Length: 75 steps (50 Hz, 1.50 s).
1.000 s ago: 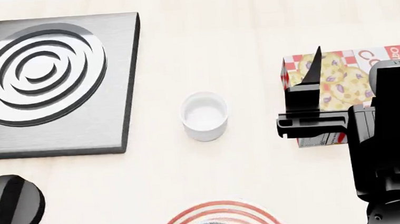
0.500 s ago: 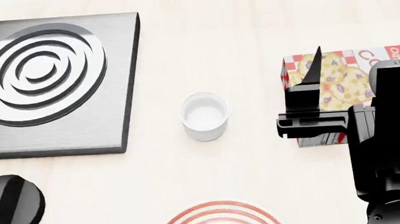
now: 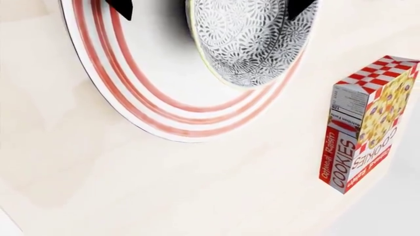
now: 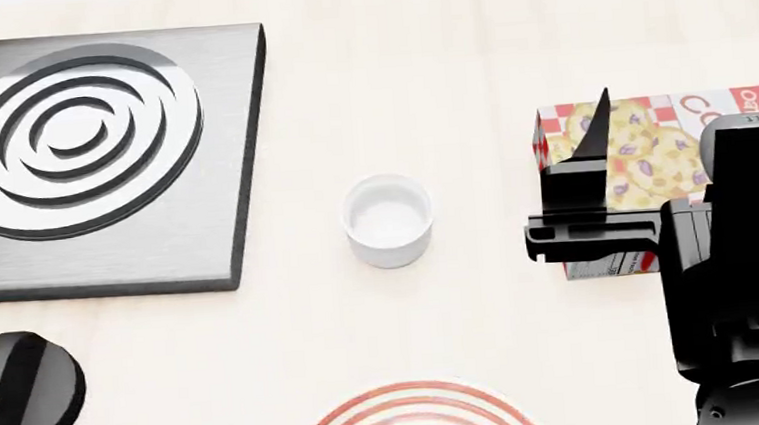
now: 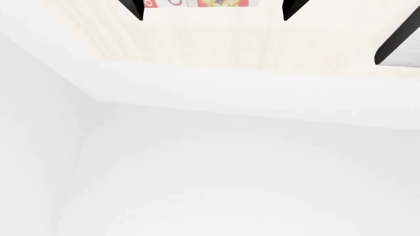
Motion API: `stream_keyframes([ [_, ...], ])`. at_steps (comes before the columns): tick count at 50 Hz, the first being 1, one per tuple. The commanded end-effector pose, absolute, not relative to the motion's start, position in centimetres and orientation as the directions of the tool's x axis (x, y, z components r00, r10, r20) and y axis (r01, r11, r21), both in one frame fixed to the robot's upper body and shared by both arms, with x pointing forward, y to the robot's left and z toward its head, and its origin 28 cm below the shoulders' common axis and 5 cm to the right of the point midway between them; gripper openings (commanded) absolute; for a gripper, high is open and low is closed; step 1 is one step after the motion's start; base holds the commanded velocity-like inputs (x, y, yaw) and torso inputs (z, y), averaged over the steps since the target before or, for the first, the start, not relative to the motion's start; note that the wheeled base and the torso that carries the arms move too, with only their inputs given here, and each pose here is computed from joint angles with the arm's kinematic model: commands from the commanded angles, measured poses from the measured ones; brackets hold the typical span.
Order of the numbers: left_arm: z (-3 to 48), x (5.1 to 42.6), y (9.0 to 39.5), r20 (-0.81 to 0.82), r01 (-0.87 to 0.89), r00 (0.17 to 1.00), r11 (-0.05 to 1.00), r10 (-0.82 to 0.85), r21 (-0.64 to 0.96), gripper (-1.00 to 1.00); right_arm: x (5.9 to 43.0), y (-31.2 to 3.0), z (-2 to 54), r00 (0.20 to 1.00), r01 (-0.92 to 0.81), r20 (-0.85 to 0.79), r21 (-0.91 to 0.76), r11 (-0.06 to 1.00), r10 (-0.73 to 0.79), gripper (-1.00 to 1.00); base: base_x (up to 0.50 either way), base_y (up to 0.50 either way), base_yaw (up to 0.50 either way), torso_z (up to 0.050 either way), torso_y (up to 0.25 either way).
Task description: Pick the akita bowl on the stove and place it on the plate.
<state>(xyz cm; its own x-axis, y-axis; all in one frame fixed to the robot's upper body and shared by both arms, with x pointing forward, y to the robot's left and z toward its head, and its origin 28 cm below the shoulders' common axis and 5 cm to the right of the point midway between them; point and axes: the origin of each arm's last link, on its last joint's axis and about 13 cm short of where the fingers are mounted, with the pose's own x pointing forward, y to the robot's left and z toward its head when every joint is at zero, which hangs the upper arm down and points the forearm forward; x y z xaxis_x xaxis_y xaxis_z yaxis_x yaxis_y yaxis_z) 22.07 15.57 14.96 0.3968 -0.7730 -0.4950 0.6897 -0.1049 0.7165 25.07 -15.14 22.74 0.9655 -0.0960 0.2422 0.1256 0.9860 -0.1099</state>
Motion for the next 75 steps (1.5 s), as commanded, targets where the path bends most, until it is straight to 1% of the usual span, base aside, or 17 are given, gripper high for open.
stream_keyframes([
  [1, 15.6, 21.8, 15.6, -0.481, 0.684, 0.399, -0.096, -0.781, 0.723, 1.0, 25.1, -15.1, 22.7, 0.966, 0.125, 0.239, -0.111, 0.986, -0.096, 1.0, 0.0, 0.0, 0.0, 0.0, 0.0],
  [10, 16.1, 21.5, 15.5, -0.459, 0.679, 0.398, -0.081, -0.794, 0.73, 1.0, 25.2, -15.1, 22.7, 0.966, 0.126, 0.239, -0.112, 0.986, -0.096, 1.0, 0.0, 0.0, 0.0, 0.0, 0.0],
  [35, 19.2, 21.3, 14.7, -0.284, 0.697, 0.404, 0.091, -0.87, 0.711, 1.0, 25.1, -15.1, 22.7, 0.967, 0.125, 0.238, -0.113, 0.986, -0.095, 1.0, 0.0, 0.0, 0.0, 0.0, 0.0],
  [48, 20.5, 21.7, 14.7, -0.184, 0.708, 0.432, 0.206, -0.883, 0.676, 1.0, 25.1, -15.1, 22.6, 0.967, 0.125, 0.238, -0.114, 0.986, -0.095, 1.0, 0.0, 0.0, 0.0, 0.0, 0.0],
  [61, 20.6, 22.0, 15.1, -0.136, 0.716, 0.46, 0.276, -0.877, 0.641, 1.0, 25.1, -15.1, 22.6, 0.967, 0.124, 0.238, -0.114, 0.986, -0.094, 1.0, 0.0, 0.0, 0.0, 0.0, 0.0],
  [75, 21.6, 22.8, 15.9, -0.043, 0.714, 0.515, 0.401, -0.856, 0.573, 1.0, 25.1, -15.1, 22.6, 0.967, 0.124, 0.238, -0.114, 0.986, -0.095, 1.0, 0.0, 0.0, 0.0, 0.0, 0.0],
])
